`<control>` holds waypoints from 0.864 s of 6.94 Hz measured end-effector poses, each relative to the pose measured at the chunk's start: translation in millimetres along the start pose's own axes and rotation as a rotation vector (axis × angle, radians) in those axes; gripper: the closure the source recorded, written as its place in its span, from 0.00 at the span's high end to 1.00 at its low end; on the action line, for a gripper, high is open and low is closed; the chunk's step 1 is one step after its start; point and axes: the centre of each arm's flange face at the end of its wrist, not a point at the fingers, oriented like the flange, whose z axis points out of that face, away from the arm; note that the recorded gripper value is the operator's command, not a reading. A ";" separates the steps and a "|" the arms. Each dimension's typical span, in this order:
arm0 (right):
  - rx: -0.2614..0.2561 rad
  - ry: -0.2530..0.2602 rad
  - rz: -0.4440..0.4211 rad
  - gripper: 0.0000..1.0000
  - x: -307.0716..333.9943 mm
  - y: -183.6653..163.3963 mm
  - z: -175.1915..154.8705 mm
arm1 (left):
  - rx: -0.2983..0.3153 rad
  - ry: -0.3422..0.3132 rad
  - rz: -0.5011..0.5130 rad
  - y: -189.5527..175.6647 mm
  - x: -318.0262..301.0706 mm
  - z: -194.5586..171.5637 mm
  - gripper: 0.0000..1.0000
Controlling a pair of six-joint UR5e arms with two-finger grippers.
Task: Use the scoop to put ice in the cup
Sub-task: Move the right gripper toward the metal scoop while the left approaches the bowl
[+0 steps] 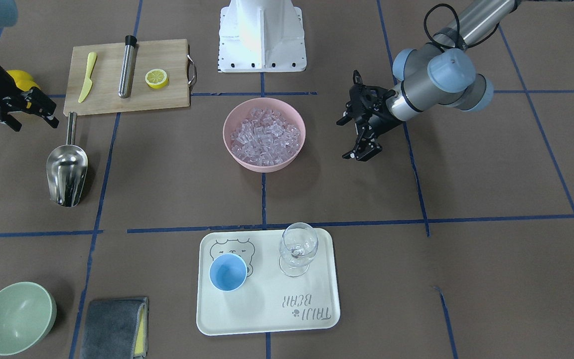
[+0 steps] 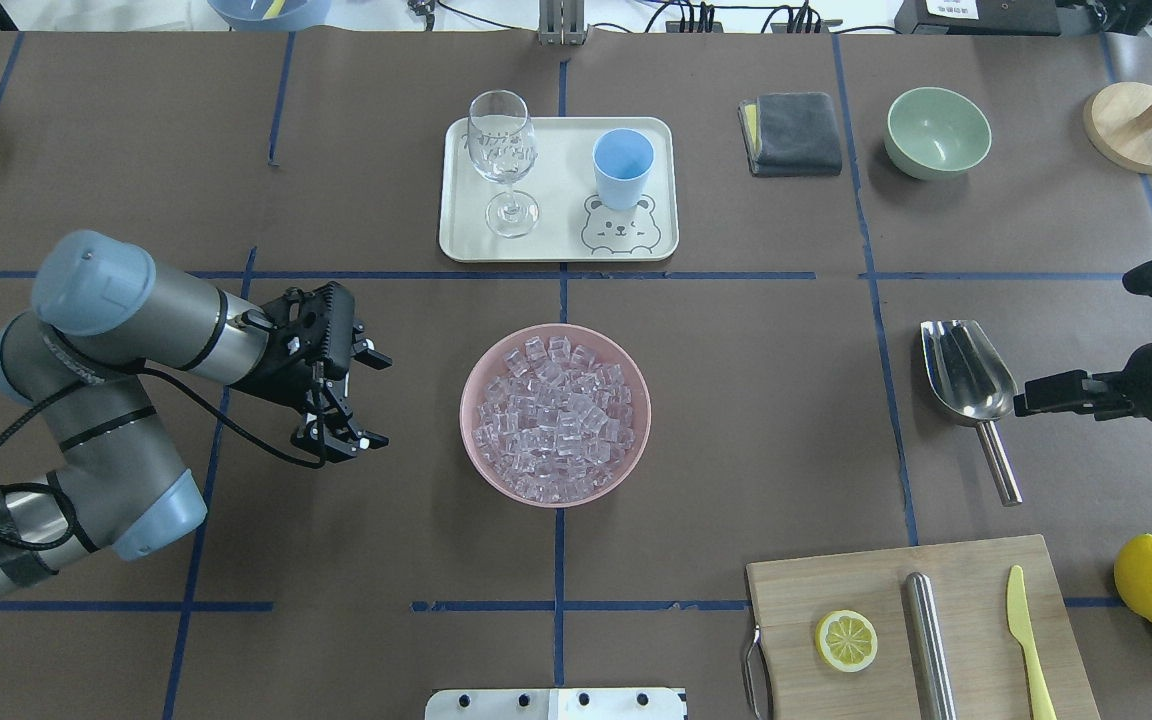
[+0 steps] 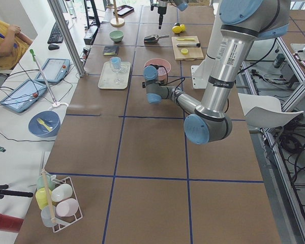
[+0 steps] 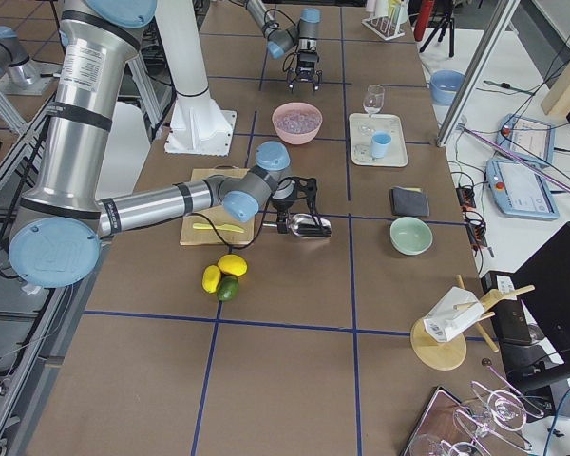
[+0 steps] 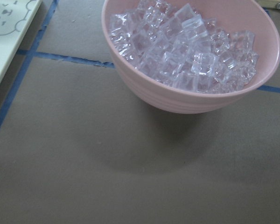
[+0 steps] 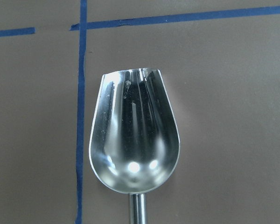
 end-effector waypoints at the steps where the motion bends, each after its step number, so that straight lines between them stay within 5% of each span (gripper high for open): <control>1: 0.034 0.009 0.025 1.00 -12.7 9.5 1.1 | 0.009 -0.027 0.017 -10.3 7.5 16.1 1.00; 3: 0.096 0.017 0.030 1.00 -36.6 25.5 7.1 | 0.021 -0.039 0.030 -22.3 13.6 29.6 1.00; 6: 0.192 0.098 -0.011 1.00 -45.2 61.9 37.4 | 0.025 -0.041 0.032 -27.3 12.9 33.6 1.00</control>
